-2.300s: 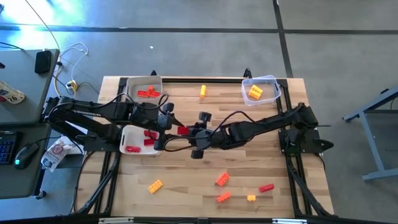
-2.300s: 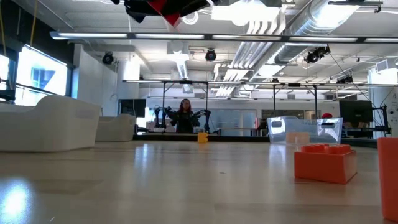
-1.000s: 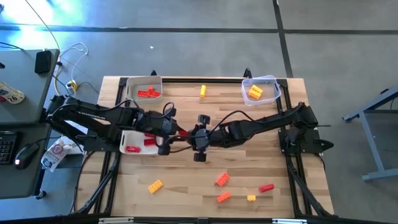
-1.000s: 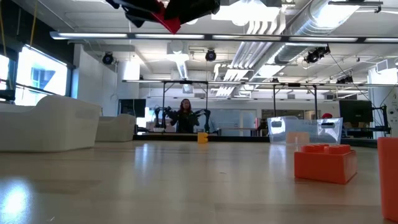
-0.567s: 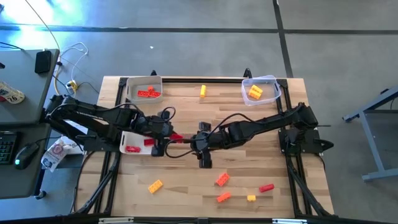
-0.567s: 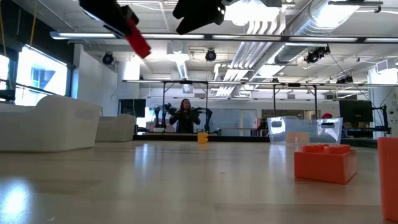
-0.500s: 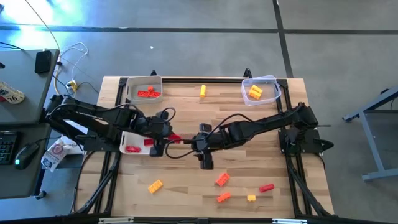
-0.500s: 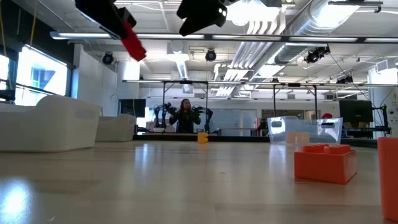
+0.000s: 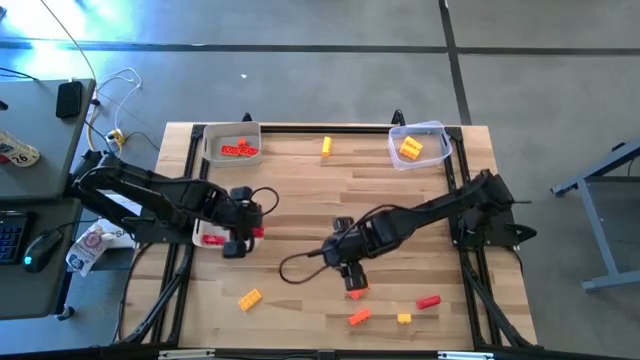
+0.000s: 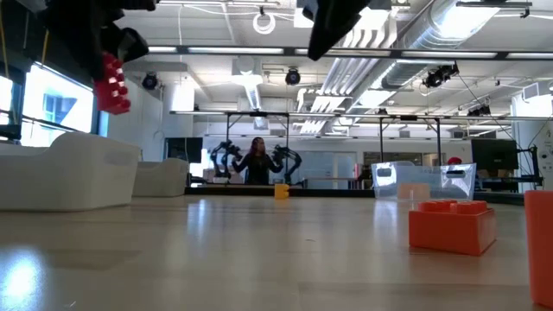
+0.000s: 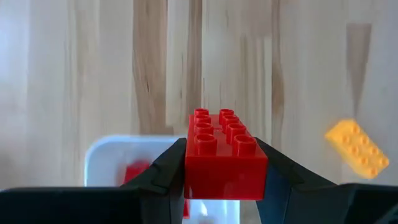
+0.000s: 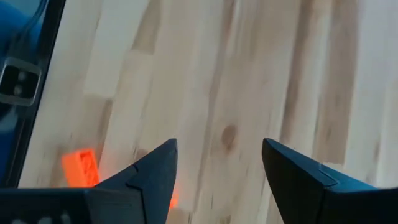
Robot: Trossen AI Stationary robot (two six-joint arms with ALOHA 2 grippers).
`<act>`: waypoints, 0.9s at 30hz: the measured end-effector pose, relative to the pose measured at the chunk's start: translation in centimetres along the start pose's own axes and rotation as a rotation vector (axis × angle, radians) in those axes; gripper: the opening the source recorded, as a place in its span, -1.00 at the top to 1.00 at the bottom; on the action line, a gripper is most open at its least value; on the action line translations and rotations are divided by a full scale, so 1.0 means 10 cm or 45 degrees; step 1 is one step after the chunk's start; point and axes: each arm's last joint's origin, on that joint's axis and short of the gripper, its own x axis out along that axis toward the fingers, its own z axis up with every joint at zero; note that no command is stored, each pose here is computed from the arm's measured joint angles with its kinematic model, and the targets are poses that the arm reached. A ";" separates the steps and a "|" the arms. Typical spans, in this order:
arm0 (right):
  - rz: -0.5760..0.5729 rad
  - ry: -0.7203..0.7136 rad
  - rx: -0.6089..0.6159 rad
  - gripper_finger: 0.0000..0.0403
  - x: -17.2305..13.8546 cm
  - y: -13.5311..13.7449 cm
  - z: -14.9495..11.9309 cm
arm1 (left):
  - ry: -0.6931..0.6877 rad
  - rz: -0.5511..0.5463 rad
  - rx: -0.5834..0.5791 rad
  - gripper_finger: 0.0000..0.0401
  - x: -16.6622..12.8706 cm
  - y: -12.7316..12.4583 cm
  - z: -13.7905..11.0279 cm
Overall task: Sort & place blocks by color
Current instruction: Put the red game piece into the white bin
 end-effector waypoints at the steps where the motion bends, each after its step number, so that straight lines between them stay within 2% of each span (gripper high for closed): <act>1: 0.003 0.018 -0.026 -0.09 0.01 0.03 -0.02 | 0.024 -0.001 -0.006 0.42 0.00 -0.01 -0.02; 12: 0.025 0.226 -0.208 -0.09 0.35 0.39 -0.17 | 0.208 0.089 -0.069 0.41 -0.02 0.00 -0.18; 27: 0.042 0.343 -0.275 -0.09 0.68 0.68 -0.29 | 0.303 0.119 -0.138 0.41 0.15 0.12 -0.29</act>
